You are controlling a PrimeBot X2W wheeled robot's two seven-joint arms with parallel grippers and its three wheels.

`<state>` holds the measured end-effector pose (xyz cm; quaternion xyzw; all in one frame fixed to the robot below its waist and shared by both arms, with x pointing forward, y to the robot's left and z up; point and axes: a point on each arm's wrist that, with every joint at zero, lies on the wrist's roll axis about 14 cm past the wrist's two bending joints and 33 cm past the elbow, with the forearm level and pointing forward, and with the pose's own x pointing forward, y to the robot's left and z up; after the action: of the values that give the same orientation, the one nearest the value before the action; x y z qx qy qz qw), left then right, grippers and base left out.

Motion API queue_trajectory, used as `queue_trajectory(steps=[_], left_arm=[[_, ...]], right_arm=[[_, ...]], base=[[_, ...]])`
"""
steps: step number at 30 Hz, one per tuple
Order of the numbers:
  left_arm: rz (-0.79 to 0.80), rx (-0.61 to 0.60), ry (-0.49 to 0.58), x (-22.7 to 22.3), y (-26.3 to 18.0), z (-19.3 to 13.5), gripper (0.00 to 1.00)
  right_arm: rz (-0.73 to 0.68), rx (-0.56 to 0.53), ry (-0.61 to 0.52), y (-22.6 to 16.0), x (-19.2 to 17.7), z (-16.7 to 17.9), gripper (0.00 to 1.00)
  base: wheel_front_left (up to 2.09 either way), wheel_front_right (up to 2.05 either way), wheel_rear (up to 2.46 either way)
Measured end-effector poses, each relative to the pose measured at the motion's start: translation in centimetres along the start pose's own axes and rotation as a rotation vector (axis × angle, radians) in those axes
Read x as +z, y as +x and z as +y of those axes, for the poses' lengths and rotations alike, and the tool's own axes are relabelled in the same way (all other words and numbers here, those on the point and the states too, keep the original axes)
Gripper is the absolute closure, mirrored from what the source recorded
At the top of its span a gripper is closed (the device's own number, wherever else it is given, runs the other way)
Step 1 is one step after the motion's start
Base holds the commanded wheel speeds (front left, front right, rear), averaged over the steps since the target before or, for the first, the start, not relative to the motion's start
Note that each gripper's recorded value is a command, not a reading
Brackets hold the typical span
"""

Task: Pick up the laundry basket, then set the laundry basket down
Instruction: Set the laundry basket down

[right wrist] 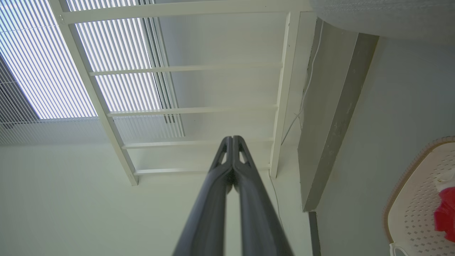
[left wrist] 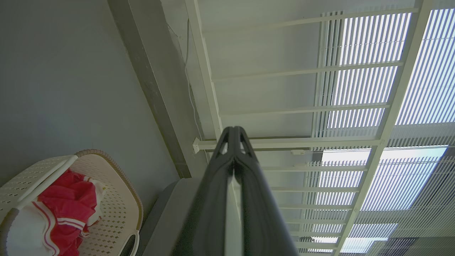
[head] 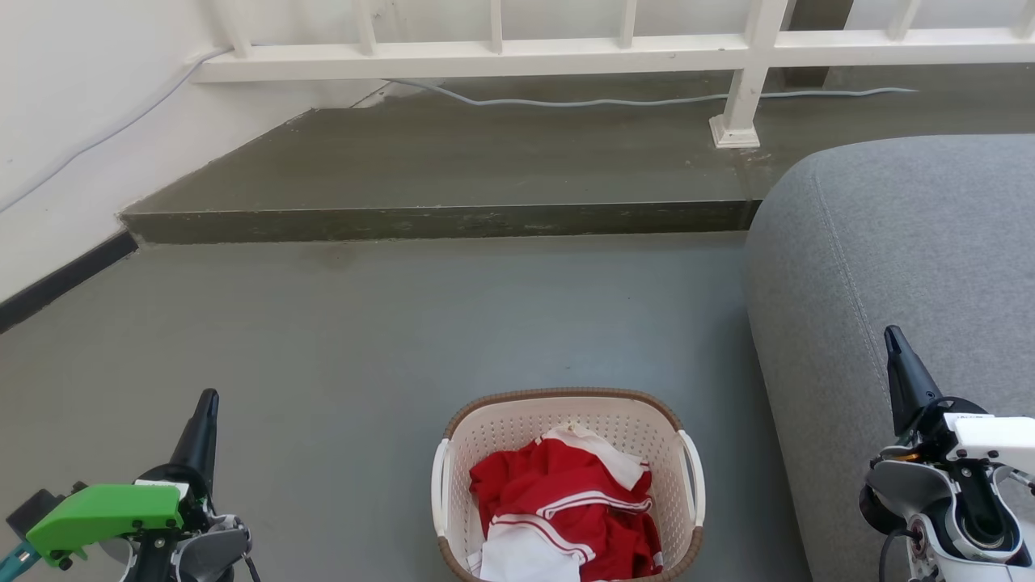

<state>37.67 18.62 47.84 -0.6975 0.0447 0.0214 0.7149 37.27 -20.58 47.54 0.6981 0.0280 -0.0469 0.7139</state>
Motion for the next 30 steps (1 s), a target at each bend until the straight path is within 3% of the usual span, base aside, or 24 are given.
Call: queue_trajectory(steps=[30], left_arm=[[-0.007, -0.006, -0.029, 0.22, -0.02, -0.08, 1.00]], right_arm=[[-0.002, 0.004, 0.033, 0.05, 0.05, 0.09, 1.00]], base=[[0.00, 0.00, 0.00]])
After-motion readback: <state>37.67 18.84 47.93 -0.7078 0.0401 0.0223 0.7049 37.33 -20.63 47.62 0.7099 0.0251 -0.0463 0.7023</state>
